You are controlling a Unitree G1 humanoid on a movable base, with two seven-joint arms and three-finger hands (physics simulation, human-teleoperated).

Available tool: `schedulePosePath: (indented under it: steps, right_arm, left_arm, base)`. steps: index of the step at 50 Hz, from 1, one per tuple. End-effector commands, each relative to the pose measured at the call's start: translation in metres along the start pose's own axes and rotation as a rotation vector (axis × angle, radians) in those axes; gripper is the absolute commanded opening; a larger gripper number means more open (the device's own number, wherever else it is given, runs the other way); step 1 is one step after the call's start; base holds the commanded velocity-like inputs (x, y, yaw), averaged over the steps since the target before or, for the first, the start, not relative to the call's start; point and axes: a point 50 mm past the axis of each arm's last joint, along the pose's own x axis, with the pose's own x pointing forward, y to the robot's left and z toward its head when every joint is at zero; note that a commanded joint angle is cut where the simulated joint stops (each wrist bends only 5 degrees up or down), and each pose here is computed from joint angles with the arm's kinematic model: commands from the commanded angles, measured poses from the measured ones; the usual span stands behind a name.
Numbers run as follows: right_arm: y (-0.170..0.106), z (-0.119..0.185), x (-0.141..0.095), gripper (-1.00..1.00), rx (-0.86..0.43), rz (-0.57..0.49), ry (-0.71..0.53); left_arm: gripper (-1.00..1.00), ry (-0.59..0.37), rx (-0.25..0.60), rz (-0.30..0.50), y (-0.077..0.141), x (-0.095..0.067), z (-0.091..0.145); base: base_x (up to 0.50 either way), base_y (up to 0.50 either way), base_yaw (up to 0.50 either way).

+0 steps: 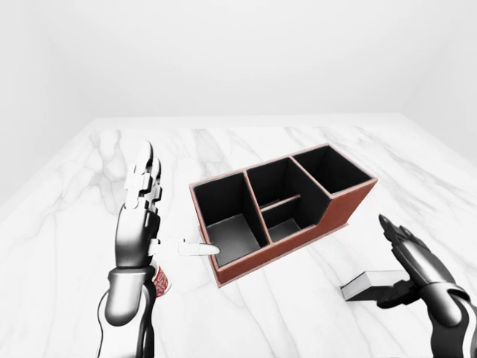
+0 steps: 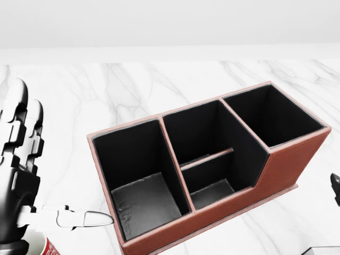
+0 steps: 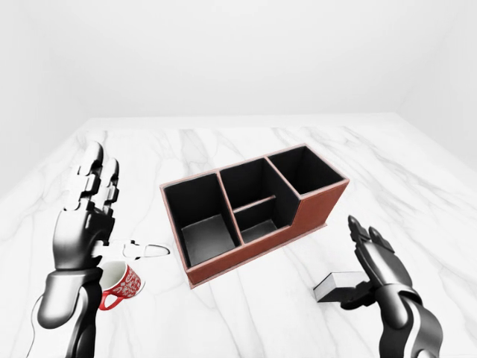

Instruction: Pick up the book and place it in the back compartment of the caddy.

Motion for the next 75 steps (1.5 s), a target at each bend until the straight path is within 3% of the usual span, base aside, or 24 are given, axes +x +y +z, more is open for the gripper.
schedulePosePath:
  steps: [1, 62, 63, 64, 65, 75]
  right_arm:
    - [0.002, -0.005, 0.0, 1.0, 0.003, 0.008, 0.017]
    - [0.021, -0.017, 0.013, 1.0, -0.011, 0.063, 0.058]
    - [0.021, -0.017, 0.013, 0.91, -0.009, 0.065, 0.058]
    - [0.022, -0.017, 0.014, 0.39, -0.008, 0.069, 0.058]
    - [0.022, -0.017, 0.013, -0.95, -0.007, 0.07, 0.058]
    - [0.02, -0.016, 0.013, -1.0, -0.006, 0.056, 0.054]
  left_arm:
    - [1.0, 0.004, 0.0, -0.001, -0.001, 0.0, -0.001]
    - [1.0, 0.008, 0.002, -0.002, -0.001, 0.0, -0.002]
    - [1.0, 0.007, 0.002, -0.002, -0.001, 0.0, -0.001]
    - [1.0, 0.009, 0.002, -0.002, -0.001, 0.0, -0.002]
    - [1.0, 0.009, 0.002, -0.002, -0.001, 0.0, -0.002]
    - [1.0, 0.017, 0.0, -0.003, -0.002, -0.001, -0.003]
  base:
    - [0.0, 0.0, 0.0]
    - [0.0, 0.0, 0.0]
    - [0.0, 0.0, 0.0]
    - [0.0, 0.0, 0.0]
    - [0.0, 0.0, 0.0]
    - [0.0, 0.0, 0.0]
